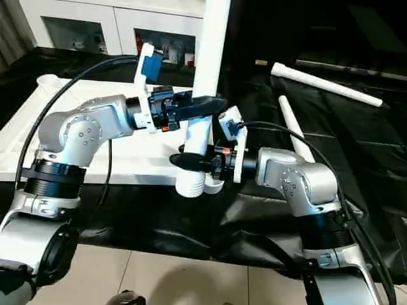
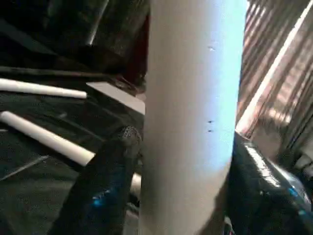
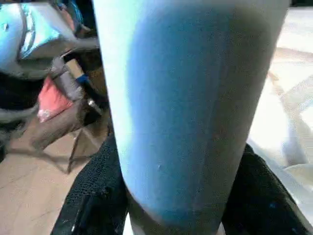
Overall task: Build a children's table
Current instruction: Pick table leg
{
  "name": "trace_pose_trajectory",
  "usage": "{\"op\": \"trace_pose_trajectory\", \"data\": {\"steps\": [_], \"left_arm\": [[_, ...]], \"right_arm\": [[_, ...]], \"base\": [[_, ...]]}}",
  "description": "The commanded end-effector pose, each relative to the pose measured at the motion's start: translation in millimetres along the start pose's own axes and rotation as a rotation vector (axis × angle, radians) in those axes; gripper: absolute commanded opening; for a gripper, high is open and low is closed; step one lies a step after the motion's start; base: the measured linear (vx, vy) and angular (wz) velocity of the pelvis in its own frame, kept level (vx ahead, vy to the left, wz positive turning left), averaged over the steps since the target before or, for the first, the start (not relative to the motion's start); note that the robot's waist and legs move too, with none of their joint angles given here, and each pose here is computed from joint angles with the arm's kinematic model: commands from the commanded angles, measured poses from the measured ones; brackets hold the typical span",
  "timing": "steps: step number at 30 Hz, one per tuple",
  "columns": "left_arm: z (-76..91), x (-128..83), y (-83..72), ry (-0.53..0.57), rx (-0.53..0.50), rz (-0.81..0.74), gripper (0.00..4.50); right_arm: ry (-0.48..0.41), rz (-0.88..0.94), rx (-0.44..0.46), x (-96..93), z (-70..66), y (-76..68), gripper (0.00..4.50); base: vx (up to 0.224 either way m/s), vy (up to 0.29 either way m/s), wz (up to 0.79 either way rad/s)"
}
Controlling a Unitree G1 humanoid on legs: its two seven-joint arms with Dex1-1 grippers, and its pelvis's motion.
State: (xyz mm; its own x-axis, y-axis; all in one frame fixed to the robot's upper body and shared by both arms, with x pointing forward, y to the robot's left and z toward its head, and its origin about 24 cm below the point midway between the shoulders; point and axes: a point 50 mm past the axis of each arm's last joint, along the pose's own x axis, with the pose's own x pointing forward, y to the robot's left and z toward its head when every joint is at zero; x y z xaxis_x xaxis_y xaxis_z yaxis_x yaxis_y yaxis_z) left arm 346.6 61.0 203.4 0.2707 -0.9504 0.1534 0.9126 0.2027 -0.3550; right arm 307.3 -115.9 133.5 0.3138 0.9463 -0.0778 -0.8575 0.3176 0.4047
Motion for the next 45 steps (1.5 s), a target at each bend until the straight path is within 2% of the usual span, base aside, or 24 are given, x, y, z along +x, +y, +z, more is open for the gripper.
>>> {"op": "trace_pose_trajectory", "data": {"steps": [1, 4, 7, 9, 12, 14, 15, 17, 18, 21, 23, 24, 26, 33, 36, 37, 40, 42, 45], "left_arm": [[16.1, 1.2, -0.2, -0.105, 0.023, 0.01, 2.95], [30.9, -4.9, 4.8, -0.363, -0.042, 0.016, 3.06], [37.6, -11.7, 8.2, -0.483, -0.105, 0.017, 3.08], [36.5, -15.7, 10.7, -0.485, -0.097, 0.028, 3.08], [28.3, -18.1, 14.5, -0.392, -0.031, 0.07, 3.08], [1.8, -26.0, 28.5, -0.069, 0.217, 0.2, 3.08], [-8.7, -30.8, 33.6, 0.046, 0.285, 0.224, 3.08], [-27.8, -41.0, 41.0, 0.236, 0.371, 0.23, 3.08], [-28.2, -41.2, 41.1, 0.24, 0.373, 0.229, 3.08], [-55.8, -54.9, 42.7, 0.506, 0.492, 0.142, 3.08], [-74.9, -65.2, 41.2, 0.644, 0.494, 0.055, 3.08], [-81.1, -68.2, 40.7, 0.676, 0.479, 0.023, 3.08], [-88.3, -69.7, 42.8, 0.699, 0.484, 0.011, 2.72], [-99.7, -72.4, 55.4, 0.782, 0.523, 0.037, 2.3], [-99.6, -72.5, 58.1, 0.794, 0.533, 0.045, 2.13], [-99.4, -72.6, 58.6, 0.795, 0.534, 0.045, 1.89], [-99.7, -73.0, 62.6, 0.802, 0.538, 0.04, 1.8], [-100.0, -73.6, 63.7, 0.818, 0.541, 0.031, 1.45], [-99.2, -74.3, 64.8, 0.832, 0.541, 0.026, 1.27]], "right_arm": [[-0.057, -0.049, -0.009, -3.9, 6.7, -4.4, 1.94], [-0.184, -0.122, 0.011, -2.4, 15.3, -9.6, 1.93], [-0.275, -0.189, 0.023, -3.1, 21.5, -14.6, 1.93], [-0.34, -0.258, 0.03, -5.7, 25.6, -19.5, 1.93], [-0.368, -0.352, 0.01, -9.4, 26.8, -25.8, 1.93], [-0.296, -0.501, -0.077, -15.6, 17.6, -38.4, 1.93], [-0.269, -0.541, -0.097, -17.9, 13.1, -42.1, 1.93], [-0.209, -0.601, -0.135, -21.1, 3.8, -47.3, 1.93], [-0.209, -0.602, -0.136, -21.2, 3.6, -47.3, 1.93], [-0.191, -0.633, -0.136, -23.1, -3.1, -49.5, 1.93], [-0.193, -0.647, -0.133, -23.3, -6.4, -50.4, 1.93], [-0.194, -0.652, -0.137, -23.0, -7.5, -51.1, 1.93], [-0.185, -0.656, -0.153, -23.0, -8.0, -51.8, 1.93], [-0.164, -0.656, -0.187, -24.6, -5.9, -52.2, 1.93], [-0.161, -0.65, -0.195, -25.1, -7.0, -50.6, 1.93], [-0.159, -0.647, -0.197, -25.0, -7.7, -50.1, 1.93], [-0.152, -0.641, -0.201, -24.1, -10.6, -48.9, 1.93], [-0.15, -0.637, -0.202, -23.7, -11.1, -48.3, 1.93], [-0.147, -0.632, -0.204, -23.5, -11.5, -47.6, 1.93]], "base": [[0.0, 0.0, 0.0], [0.0, 0.0, 0.0], [0.0, 0.0, 0.0], [0.0, 0.0, 0.0], [0.0, 0.0, 0.0], [0.0, 0.0, 0.0], [0.0, 0.0, 0.0], [0.0, 0.0, 0.0], [0.0, 0.0, 0.0], [0.0, 0.0, 0.0], [0.0, 0.0, 0.0], [0.0, 0.0, 0.0], [0.0, 0.0, 0.0], [0.0, 0.0, 0.0], [0.0, 0.0, 0.0], [0.0, 0.0, 0.0], [0.0, 0.0, 0.0], [0.0, 0.0, 0.0], [0.0, 0.0, 0.0]]}}
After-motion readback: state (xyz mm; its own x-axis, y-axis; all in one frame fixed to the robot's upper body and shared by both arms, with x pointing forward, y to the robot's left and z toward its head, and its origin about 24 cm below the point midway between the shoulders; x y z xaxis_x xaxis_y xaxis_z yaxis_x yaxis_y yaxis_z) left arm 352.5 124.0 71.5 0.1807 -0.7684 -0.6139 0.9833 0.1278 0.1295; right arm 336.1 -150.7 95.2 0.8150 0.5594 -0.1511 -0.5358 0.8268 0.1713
